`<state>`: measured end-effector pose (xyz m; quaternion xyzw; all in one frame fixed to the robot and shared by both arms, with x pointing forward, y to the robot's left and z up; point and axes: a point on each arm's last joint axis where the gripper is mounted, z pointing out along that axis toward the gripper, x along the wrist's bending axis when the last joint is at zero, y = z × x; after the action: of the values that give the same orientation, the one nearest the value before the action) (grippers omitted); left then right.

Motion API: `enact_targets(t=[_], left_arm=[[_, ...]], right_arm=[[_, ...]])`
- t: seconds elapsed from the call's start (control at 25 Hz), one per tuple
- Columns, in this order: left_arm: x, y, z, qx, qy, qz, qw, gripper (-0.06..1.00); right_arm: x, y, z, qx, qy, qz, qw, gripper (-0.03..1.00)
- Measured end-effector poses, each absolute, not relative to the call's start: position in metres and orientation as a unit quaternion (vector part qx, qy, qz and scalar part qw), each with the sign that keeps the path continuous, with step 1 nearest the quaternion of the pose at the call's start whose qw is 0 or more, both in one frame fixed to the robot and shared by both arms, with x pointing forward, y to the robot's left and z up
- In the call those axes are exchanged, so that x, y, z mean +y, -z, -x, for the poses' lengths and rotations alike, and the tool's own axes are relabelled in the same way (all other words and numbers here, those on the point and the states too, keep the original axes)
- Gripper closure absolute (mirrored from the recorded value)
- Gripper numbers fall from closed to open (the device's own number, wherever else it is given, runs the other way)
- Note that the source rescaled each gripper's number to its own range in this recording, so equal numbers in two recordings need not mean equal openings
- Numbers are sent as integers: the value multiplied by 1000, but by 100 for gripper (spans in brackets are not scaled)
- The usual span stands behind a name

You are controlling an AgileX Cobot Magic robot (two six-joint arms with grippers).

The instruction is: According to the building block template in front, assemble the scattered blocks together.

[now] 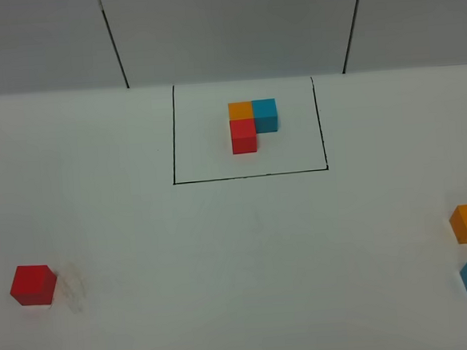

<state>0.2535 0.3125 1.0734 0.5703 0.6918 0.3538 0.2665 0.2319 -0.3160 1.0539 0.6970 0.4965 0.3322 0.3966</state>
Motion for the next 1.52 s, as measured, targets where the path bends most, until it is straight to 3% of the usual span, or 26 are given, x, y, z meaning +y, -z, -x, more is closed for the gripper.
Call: enact_targets(t=[0.24, 0.52, 1.12, 1.52], left_arm=[[312, -1121, -254, 669, -389, -557, 302, 12], [313, -1143, -297, 679, -343, -589, 274, 12], [323, -1097, -392, 727, -198, -642, 141, 12], [325, -1053, -422, 723, -190, -650, 136, 12]], right_arm=[[-316, -1054, -232, 497, -332, -697, 397, 97], [-316, -1054, -232, 497, -332, -697, 397, 97], [-316, -1054, -232, 497, -332, -697, 397, 97], [-316, -1054, -232, 497, -332, -697, 397, 97]])
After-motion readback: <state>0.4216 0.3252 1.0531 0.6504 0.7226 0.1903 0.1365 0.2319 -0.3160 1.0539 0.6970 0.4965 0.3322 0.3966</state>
